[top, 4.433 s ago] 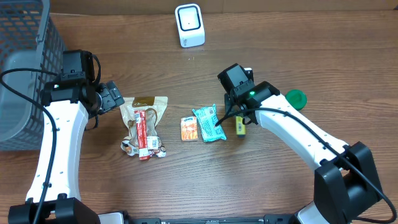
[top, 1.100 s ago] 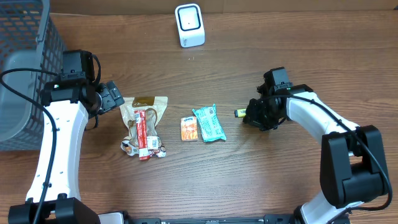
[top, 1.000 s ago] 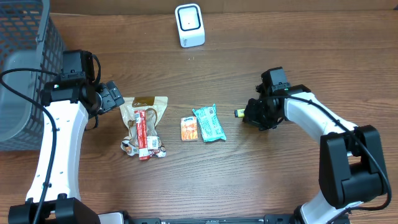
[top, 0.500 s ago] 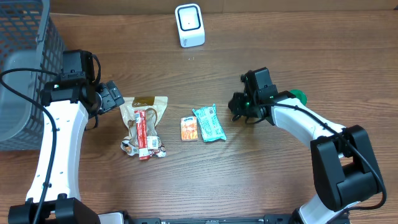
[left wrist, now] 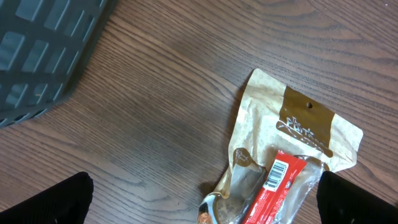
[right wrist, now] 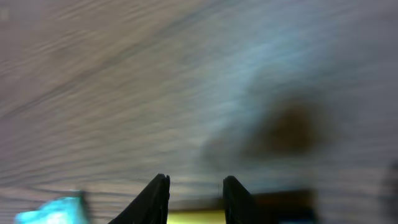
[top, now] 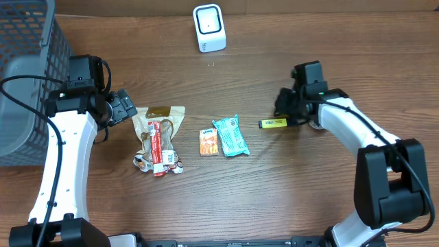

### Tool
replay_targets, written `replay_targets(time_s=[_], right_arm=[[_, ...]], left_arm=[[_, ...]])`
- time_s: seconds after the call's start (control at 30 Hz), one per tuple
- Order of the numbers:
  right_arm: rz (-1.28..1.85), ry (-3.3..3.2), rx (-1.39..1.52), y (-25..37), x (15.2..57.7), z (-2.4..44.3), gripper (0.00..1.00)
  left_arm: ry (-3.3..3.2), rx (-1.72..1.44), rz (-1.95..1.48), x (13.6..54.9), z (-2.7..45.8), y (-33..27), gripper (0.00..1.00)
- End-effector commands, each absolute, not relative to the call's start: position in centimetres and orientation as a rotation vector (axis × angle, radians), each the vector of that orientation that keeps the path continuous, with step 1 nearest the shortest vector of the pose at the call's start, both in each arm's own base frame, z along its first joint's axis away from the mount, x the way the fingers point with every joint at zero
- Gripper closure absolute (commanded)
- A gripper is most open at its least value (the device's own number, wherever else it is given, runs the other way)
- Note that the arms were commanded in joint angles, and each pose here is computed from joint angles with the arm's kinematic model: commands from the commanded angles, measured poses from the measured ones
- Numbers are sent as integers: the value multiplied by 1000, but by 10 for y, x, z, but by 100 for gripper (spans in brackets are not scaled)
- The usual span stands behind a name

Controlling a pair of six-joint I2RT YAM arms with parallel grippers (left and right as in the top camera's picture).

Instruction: Scan the item barcode

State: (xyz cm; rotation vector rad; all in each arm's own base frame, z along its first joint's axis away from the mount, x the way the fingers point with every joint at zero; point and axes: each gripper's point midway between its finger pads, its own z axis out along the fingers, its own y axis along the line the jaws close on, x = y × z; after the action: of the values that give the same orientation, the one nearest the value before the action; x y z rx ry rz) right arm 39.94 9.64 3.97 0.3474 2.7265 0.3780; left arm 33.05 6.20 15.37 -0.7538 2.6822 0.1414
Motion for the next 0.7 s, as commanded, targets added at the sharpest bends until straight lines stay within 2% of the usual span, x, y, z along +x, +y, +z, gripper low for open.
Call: replay_targets(time_s=[0.0,0.27,0.43,0.57,0.67], right_arm=[[321,2752,352,90,394,38,69],[279,2941,372,89,347,21,66],[452,3098,389,109,310,22,65],[461,3107,296,111,315,38,66],[455,3037,216,113,337,54,74]], left_arm=[[2692,-751,159,329,151,63,0],[2692,-751,159,329,151,63,0],[2692,-751,159,329,151,63,0],[2693,-751,159,329,151,63,0],[2692,-751,159,329,151,63,0]])
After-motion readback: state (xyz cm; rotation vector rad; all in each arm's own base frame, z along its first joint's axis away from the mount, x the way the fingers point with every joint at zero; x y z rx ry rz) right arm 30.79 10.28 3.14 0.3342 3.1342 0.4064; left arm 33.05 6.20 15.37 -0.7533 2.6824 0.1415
